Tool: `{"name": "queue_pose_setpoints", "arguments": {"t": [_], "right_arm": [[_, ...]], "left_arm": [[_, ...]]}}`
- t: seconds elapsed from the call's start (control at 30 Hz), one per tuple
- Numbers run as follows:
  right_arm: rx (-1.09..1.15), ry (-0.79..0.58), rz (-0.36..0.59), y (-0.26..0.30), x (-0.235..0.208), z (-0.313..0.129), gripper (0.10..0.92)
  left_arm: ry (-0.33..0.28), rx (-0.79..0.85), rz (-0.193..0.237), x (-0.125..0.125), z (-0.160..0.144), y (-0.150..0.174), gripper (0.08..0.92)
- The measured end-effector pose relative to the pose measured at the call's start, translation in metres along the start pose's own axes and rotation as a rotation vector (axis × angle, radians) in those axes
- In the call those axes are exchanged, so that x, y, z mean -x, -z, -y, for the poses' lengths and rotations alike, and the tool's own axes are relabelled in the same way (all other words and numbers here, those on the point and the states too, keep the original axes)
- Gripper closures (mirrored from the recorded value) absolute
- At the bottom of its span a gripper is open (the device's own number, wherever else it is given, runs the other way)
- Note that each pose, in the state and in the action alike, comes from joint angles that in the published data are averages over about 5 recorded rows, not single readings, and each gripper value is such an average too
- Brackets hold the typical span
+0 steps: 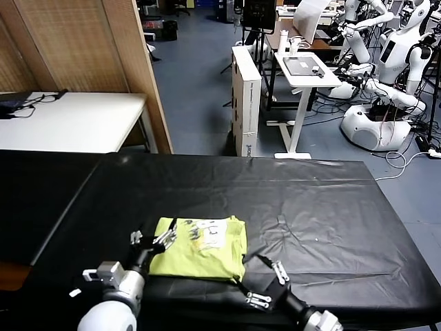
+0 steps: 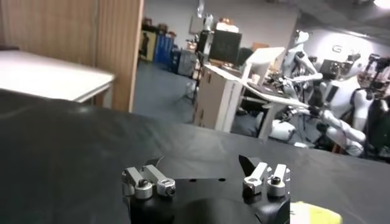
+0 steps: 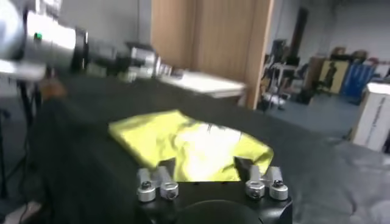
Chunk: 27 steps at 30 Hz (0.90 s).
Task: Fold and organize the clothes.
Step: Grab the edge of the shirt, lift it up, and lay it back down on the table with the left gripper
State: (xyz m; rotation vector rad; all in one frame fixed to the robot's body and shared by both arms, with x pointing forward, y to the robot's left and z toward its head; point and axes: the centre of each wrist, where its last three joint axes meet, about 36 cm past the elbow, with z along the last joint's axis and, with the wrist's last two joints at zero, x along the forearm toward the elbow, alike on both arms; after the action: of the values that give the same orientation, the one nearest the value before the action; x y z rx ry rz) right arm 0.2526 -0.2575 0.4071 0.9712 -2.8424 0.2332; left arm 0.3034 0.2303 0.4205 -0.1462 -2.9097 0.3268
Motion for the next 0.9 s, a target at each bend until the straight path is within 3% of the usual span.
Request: {"name": "queue_pose_setpoints", "arguments": {"t": [0.3, 0.6, 0.9], "right_arm": [[0.009, -0.063, 0.023, 0.009, -0.004, 0.006, 0.115], [0.009, -0.067, 0.021, 0.010, -0.004, 0.008, 0.115], [0.009, -0.064, 0.019, 0.010, -0.005, 0.008, 0.115]], "left_arm": [[0.052, -0.137, 0.062, 0.005, -0.018, -0.035, 0.092], [0.058, -0.178, 0.008, -0.003, -0.033, -0.058, 0.092], [0.060, -0.210, -0.012, -0.001, -0.036, -0.068, 0.092]]}}
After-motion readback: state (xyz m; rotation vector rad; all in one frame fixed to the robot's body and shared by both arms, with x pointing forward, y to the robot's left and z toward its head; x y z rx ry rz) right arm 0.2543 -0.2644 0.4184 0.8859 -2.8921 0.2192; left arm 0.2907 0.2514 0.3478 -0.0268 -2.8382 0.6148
